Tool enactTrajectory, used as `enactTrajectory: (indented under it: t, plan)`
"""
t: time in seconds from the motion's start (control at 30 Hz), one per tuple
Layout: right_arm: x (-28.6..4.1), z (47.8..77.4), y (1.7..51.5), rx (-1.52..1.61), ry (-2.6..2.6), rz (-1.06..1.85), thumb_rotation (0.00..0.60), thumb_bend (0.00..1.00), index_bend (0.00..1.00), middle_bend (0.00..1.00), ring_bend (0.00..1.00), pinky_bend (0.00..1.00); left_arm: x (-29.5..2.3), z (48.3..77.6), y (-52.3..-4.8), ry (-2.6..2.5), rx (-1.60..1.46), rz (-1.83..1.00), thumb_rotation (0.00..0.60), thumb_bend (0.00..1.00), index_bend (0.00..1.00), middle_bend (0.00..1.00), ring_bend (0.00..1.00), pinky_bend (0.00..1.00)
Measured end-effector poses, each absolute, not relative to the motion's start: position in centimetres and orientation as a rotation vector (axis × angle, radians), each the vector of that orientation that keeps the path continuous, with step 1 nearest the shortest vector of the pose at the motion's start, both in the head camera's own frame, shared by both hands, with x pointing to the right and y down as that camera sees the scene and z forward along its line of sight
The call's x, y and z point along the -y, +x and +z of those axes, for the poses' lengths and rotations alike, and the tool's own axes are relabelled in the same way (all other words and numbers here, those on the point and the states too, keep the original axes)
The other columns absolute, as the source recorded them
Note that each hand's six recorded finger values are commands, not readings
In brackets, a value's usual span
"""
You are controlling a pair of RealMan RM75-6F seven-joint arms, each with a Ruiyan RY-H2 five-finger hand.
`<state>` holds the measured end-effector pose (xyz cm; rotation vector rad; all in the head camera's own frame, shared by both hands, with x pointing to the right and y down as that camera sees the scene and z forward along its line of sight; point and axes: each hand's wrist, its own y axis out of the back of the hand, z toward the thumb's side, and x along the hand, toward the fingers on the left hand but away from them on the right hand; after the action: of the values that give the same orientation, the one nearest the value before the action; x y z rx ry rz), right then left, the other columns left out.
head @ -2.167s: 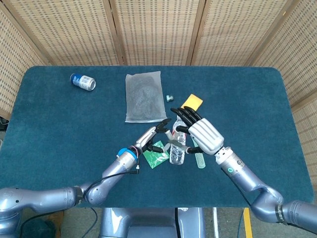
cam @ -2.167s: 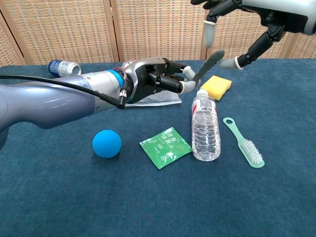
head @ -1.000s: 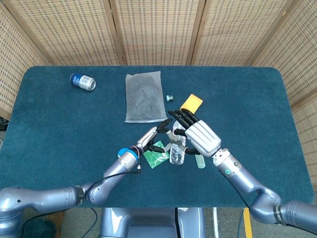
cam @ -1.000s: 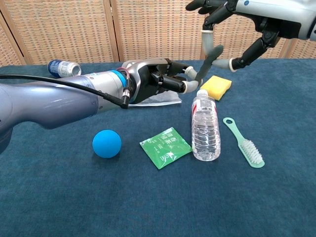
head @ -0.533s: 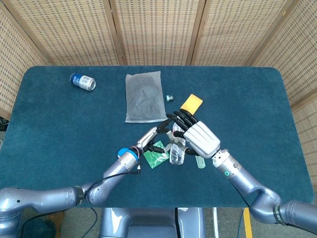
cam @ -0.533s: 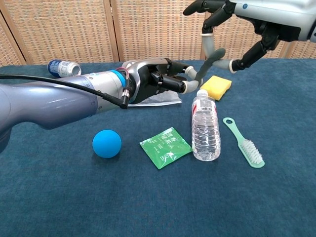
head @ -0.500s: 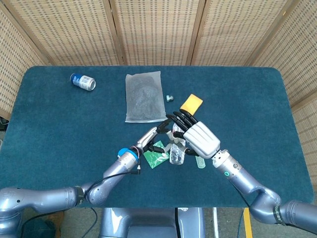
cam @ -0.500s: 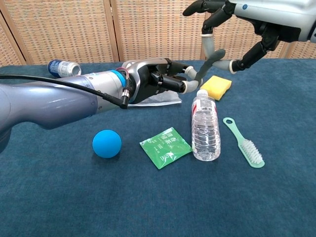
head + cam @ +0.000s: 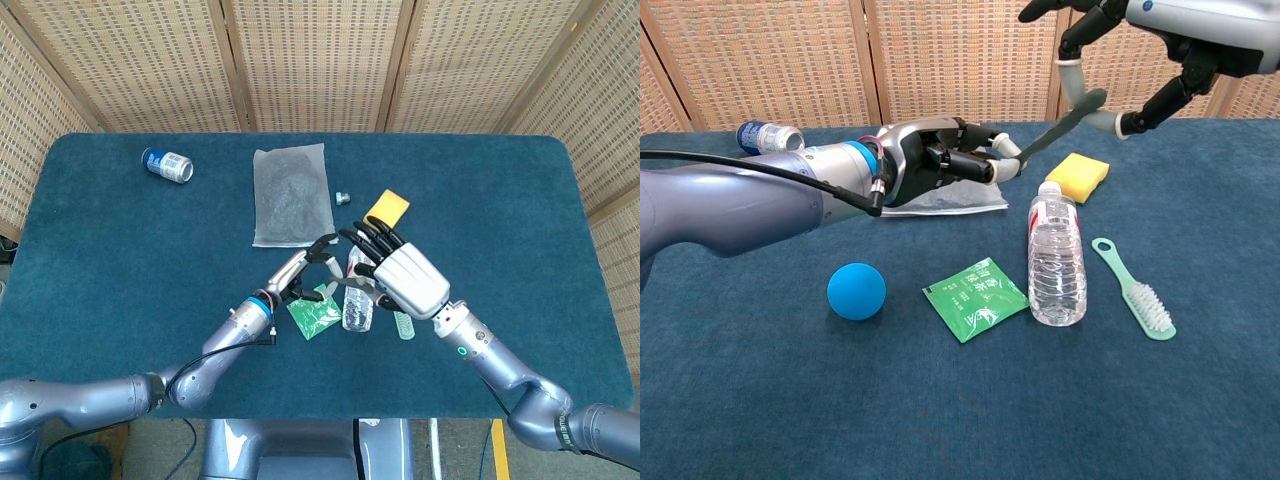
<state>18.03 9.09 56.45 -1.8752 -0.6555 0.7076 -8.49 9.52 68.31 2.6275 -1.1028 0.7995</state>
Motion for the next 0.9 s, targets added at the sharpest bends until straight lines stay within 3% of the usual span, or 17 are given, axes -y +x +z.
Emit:
enactTrajectory:
  t: [0.53,0.77,0.9]
  plan:
    - [-8.8,56.9,21.6,0.672,-1.812,0.772,0.6,0.71,0.85,0.16,0.0,0.0,-6.1,71.0,-20.7,2.503,1.346,1.024,0.6,0.48,0.74,0.0,0.0,0.0]
    - [-9.3,57.3,23.0,0.674,-1.795,0.801,0.6,0.71,0.85,0.16,0.0,0.0,-3.5,69.3,-29.1,2.529,1.52,1.222,0.6,0.48,0.74,0.0,0.0,0.0]
    - [-9.4,57.3,23.0,0.674,-1.787,0.804,0.6,0.71,0.85,0.16,0.0,0.0,-3.1,68.4,-31.0,2.595,1.531,1.354,0.6,0.48,0.74,0.0,0.0,0.0]
